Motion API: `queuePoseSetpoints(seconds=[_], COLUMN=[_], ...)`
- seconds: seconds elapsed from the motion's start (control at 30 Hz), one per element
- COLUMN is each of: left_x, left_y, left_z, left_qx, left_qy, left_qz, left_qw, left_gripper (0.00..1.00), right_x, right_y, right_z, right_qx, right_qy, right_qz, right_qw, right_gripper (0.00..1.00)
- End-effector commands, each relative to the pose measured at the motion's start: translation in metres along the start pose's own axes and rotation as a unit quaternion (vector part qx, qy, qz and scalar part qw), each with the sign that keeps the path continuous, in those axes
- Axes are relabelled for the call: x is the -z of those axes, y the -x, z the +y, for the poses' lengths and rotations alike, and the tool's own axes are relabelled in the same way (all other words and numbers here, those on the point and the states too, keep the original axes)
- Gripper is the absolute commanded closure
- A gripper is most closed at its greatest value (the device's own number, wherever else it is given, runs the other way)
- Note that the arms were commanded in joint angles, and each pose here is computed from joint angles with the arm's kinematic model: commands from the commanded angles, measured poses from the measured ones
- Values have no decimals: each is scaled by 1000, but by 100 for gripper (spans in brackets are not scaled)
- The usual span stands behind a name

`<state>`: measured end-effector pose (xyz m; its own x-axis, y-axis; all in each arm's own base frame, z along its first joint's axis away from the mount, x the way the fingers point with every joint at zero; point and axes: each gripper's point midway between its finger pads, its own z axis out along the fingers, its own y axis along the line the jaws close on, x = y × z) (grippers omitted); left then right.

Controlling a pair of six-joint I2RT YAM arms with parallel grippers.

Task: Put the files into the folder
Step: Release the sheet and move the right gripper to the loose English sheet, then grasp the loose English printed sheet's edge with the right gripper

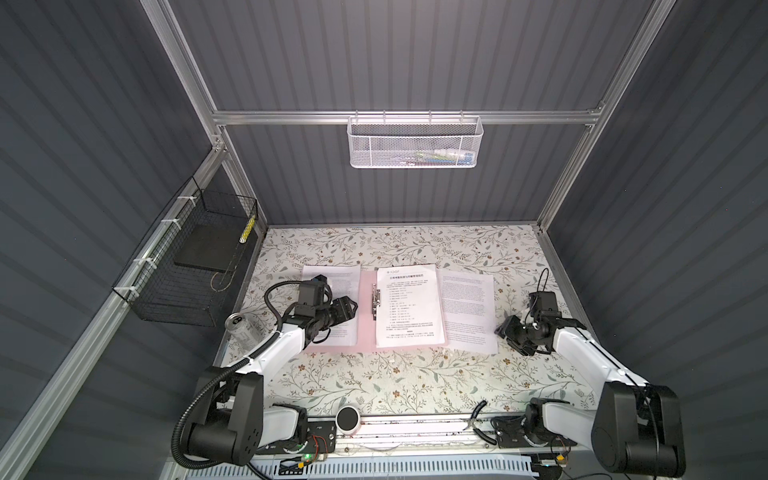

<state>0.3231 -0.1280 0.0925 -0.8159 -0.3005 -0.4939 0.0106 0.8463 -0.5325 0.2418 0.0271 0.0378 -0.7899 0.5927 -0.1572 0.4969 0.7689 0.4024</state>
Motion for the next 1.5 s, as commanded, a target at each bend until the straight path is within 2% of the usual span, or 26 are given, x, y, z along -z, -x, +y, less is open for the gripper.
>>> queuePoseSetpoints(seconds=[0.0, 0.37, 0.77, 1.13, 1.47], left_x=[3, 2, 5, 7, 3], left_y=[9, 4, 8, 8, 4], left_z=[-11, -7, -9, -9, -8], left_qx=[-16, -12, -15, -15, -11], left_qy=[-15, -10, -6, -4, -3], left_qz=[-9, -7, -11, -10, -6], left_qw=[1000, 1000, 1000, 1000, 1000], left_gripper=[28, 28, 28, 28, 29], right_x=[-3, -24, -28, -26, -29], right_y=[-11, -20, -8, -25, -30], right_z=[2, 12, 33, 24, 26], right_qx=[-12, -20, -53, -62, -59], right_qy=[20, 67, 137, 108, 121], right_qz=[20, 51, 24, 64, 76], right_qw=[1000, 996, 989, 990, 988], right_gripper=[46, 48, 53, 56, 56])
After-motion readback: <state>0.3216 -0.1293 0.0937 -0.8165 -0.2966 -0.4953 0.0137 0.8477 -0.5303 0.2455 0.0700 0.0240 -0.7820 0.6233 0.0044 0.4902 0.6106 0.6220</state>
